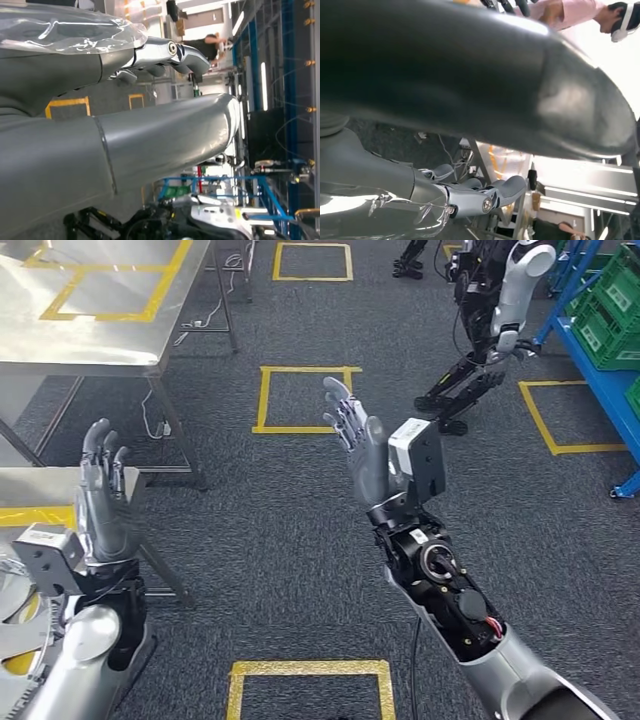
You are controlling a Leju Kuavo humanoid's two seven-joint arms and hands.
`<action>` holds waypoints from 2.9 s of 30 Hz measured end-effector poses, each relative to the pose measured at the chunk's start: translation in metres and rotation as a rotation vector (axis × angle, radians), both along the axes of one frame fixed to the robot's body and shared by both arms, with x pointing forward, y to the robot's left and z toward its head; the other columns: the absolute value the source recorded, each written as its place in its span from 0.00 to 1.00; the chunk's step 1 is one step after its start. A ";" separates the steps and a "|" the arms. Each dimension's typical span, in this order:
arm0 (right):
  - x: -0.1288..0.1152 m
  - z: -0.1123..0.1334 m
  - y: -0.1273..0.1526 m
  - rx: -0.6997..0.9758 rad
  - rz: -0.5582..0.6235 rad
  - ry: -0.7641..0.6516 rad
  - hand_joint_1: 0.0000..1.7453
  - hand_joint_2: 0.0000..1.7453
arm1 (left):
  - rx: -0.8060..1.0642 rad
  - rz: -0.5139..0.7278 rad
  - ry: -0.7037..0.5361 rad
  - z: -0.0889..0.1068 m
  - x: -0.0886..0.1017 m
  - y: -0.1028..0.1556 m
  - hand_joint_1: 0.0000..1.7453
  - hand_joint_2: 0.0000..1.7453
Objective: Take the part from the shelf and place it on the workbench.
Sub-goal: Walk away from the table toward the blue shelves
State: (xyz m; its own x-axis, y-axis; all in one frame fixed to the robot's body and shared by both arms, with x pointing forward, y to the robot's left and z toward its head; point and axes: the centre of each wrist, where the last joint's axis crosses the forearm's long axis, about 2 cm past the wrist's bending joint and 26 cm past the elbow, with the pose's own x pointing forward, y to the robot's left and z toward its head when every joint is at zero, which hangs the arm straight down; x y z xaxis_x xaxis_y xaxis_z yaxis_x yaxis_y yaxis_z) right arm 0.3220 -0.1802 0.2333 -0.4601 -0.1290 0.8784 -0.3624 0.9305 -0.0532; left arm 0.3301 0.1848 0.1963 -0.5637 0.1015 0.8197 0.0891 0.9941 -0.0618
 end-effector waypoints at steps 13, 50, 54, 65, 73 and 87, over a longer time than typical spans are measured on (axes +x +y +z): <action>0.000 0.000 0.001 0.000 0.003 -0.002 0.00 0.00 | 0.000 -0.005 0.000 0.000 0.000 -0.002 0.00 0.00; 0.001 0.004 0.003 0.009 0.018 0.002 0.00 0.00 | 0.009 0.003 0.011 -0.002 0.001 0.001 0.00 0.00; 0.001 0.004 0.003 0.010 0.017 0.005 0.00 0.00 | 0.010 0.006 0.010 -0.002 0.002 0.002 0.00 0.00; -0.001 -0.001 0.003 0.015 0.035 0.017 0.00 0.00 | 0.007 0.008 0.022 -0.003 0.001 0.001 0.00 0.00; -0.001 -0.002 0.004 0.014 0.040 0.020 0.00 0.00 | 0.007 0.006 0.021 -0.003 0.001 0.001 0.00 0.00; -0.002 -0.003 0.004 0.021 0.038 0.015 0.00 0.00 | 0.015 0.008 0.023 -0.005 -0.001 0.002 0.00 0.00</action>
State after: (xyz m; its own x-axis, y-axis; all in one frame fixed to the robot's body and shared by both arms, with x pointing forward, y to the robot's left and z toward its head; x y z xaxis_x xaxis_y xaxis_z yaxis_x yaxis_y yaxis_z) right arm 0.3204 -0.1757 0.2306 -0.4416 -0.1641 0.8821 -0.3978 0.9170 -0.0285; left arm 0.3294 0.1870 0.1909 -0.5451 0.0843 0.8341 0.0796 0.9956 -0.0487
